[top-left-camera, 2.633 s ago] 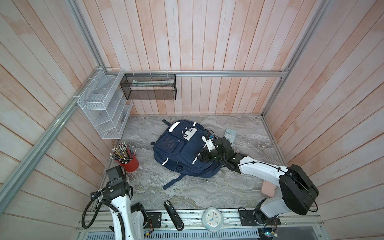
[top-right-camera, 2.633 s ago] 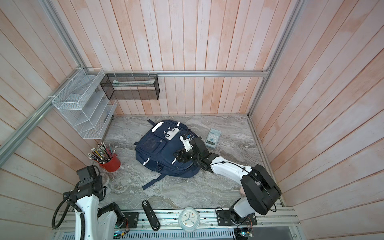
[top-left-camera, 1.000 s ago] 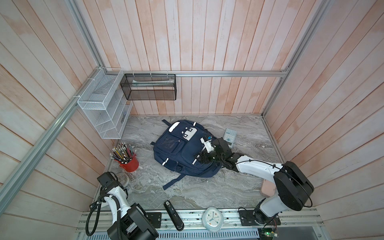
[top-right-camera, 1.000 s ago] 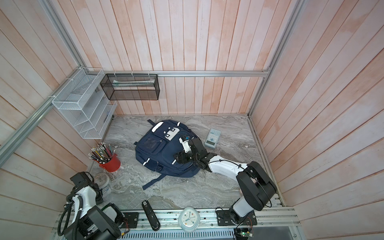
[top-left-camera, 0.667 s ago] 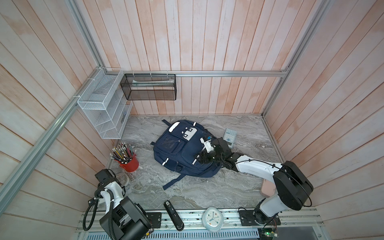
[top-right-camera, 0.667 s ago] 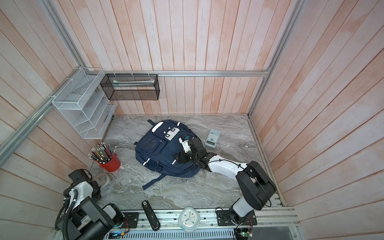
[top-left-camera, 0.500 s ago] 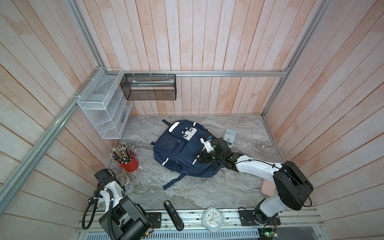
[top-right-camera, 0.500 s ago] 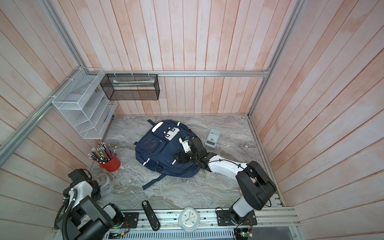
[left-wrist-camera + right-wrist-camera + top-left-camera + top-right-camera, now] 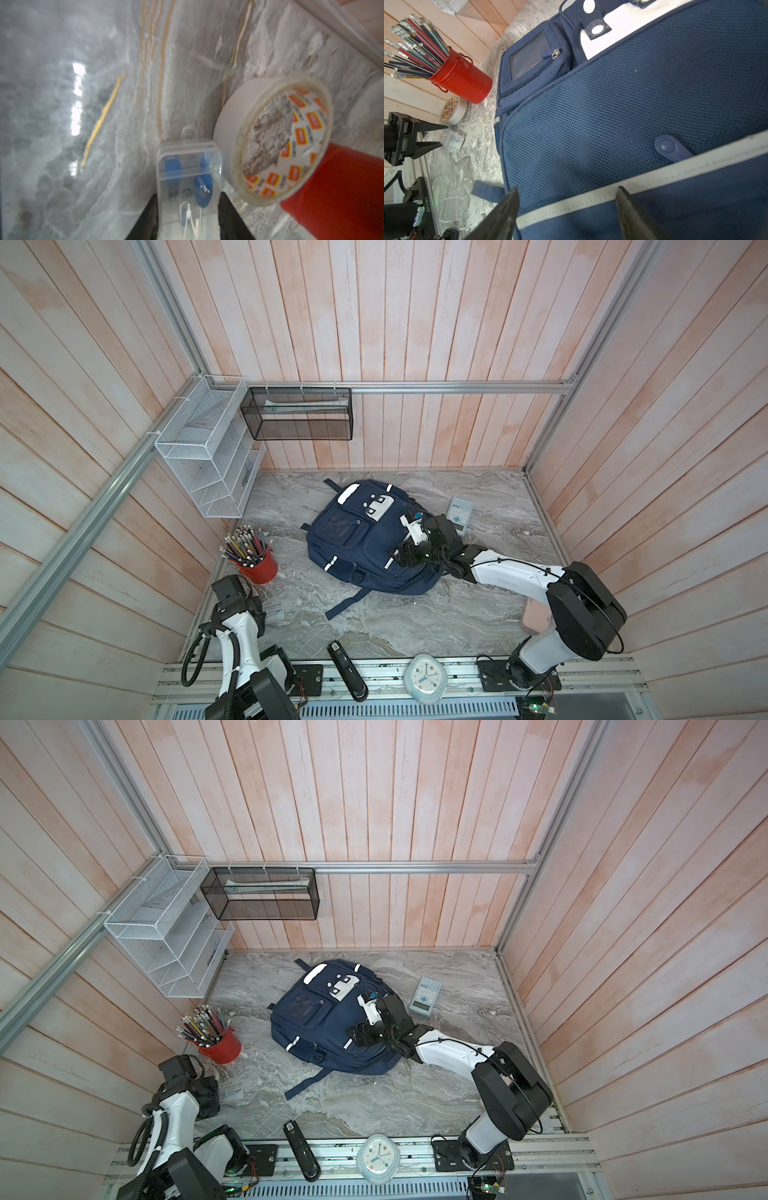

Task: Pack the student bag

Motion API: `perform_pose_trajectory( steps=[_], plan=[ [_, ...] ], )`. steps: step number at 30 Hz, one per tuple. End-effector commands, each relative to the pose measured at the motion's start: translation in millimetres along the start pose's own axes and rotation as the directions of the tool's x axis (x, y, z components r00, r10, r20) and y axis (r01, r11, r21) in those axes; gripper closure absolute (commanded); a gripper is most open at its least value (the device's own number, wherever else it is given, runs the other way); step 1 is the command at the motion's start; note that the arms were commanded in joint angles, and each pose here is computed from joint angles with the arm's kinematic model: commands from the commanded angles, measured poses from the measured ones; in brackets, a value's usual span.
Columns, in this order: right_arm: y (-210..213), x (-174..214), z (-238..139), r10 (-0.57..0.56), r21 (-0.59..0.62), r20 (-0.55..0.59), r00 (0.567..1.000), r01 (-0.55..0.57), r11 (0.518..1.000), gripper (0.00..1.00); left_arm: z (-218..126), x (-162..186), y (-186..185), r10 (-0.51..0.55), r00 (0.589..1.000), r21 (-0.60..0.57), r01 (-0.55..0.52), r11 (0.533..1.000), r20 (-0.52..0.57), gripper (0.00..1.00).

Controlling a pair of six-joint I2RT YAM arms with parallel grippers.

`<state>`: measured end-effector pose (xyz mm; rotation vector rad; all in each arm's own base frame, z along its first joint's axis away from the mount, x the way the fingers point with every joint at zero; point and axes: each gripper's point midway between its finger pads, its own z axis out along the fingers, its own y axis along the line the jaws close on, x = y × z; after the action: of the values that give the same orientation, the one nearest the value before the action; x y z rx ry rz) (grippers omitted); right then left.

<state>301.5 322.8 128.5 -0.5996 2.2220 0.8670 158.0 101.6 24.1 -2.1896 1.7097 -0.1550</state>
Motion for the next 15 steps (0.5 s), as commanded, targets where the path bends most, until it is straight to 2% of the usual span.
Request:
perform_pose_trajectory(
  steps=[1, 4, 11, 15],
  plan=[
    [4, -7, -4, -0.023, 0.005, 0.010, 1.000, 0.023, 1.000, 0.26, 1, 27, 15, -0.009, 0.997, -0.056, 0.005, 0.998, -0.079, 0.80],
    [4, -6, -4, -0.020, 0.004, 0.008, 1.000, 0.020, 1.000, 0.27, -2, 41, 7, 0.015, 0.994, -0.033, -0.018, 0.999, -0.105, 0.80],
    [5, -7, -4, -0.018, -0.002, 0.009, 1.000, 0.018, 1.000, 0.27, -12, 99, -1, 0.124, 0.979, -0.003, -0.126, 0.992, -0.162, 0.81],
    [5, -6, -3, -0.016, -0.003, 0.007, 1.000, 0.016, 1.000, 0.26, -15, 113, -8, 0.189, 0.970, 0.006, -0.190, 0.982, -0.151, 0.72]
  ],
)
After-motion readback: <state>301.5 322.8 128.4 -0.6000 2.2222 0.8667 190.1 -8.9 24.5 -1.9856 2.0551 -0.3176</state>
